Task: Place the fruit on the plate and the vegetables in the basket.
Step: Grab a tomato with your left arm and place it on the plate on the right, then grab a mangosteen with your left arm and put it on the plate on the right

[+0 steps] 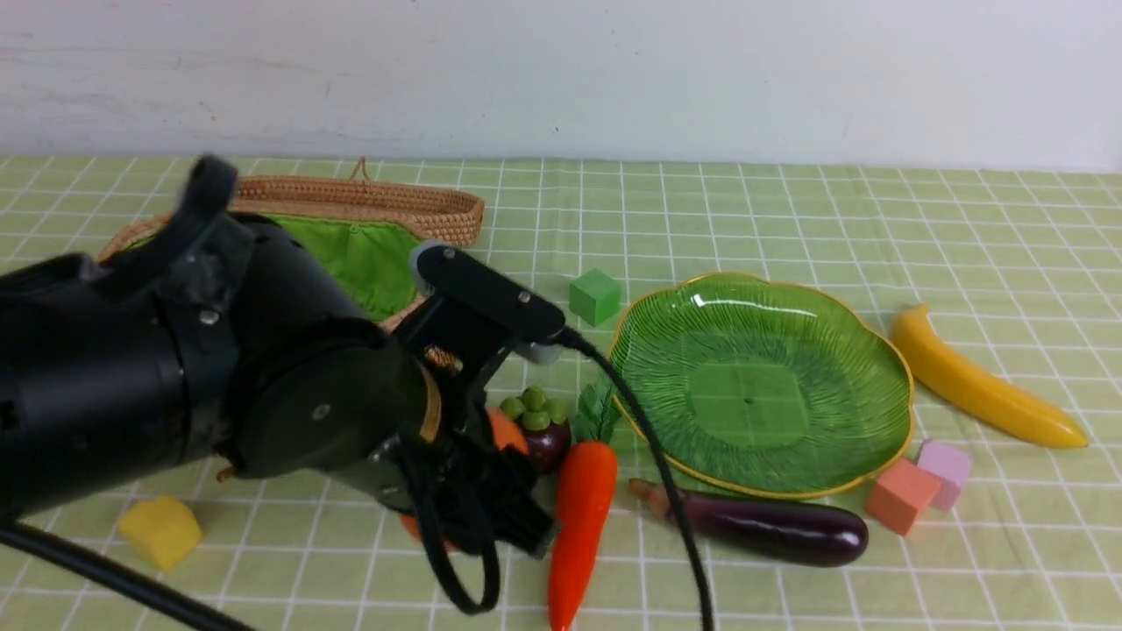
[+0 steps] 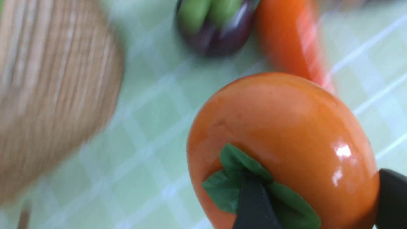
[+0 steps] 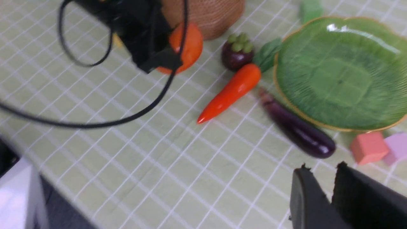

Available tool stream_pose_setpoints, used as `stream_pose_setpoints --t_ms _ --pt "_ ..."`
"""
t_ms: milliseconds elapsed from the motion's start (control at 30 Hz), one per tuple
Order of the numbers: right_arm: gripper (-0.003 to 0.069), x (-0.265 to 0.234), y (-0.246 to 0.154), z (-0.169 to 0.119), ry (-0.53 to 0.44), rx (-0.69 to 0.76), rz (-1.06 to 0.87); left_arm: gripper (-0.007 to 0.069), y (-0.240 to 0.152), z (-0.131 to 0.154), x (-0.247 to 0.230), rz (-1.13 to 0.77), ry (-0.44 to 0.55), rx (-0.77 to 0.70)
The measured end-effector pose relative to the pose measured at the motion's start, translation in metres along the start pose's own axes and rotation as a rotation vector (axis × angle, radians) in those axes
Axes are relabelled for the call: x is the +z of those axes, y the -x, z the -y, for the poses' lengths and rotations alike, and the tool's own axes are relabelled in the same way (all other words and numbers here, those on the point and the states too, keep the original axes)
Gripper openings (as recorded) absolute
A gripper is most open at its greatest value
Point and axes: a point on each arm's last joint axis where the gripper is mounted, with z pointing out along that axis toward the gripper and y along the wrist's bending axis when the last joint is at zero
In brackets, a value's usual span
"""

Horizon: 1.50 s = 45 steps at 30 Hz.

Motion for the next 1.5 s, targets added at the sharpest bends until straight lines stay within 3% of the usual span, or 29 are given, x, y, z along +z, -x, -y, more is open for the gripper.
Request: stream_pose_setpoints --t_ms 167,333,633,833,1100,1200,1367,1500 --pt "0.014 -0.001 0.011 0.01 -0.113 0.042 0.127 0.0438 0.044 0.012 0.006 0.239 -0.098 0.027" --pt "0.014 -0.002 0.016 0.013 -0.138 0.046 0.178 0.0438 0.08 0.023 0.046 0.354 -0.139 0.052" --pt "0.0141 0.0 0.016 0.014 -0.138 0.069 0.167 0.0438 0.11 0.036 0.139 0.296 -0.141 0.09" --pt "0.0141 0.0 0.014 0.013 -0.134 0.078 0.145 0.0437 0.117 0.04 0.161 0.271 -0.144 0.097" --pt "0.0141 0.001 0.013 0.013 -0.131 0.098 0.131 0.0594 0.119 0.04 0.161 0.288 -0.144 0.094" --pt "0.0141 0.001 0.013 0.013 -0.131 0.099 0.131 0.0617 0.118 0.04 0.159 0.268 -0.146 0.095" --pt "0.0145 0.001 0.012 0.013 -0.13 0.099 0.124 0.0584 0.12 0.038 0.131 0.194 -0.155 0.106" --pt "0.0146 0.001 0.01 0.013 -0.128 0.101 0.101 0.0446 0.129 0.033 0.073 0.192 -0.169 0.075"
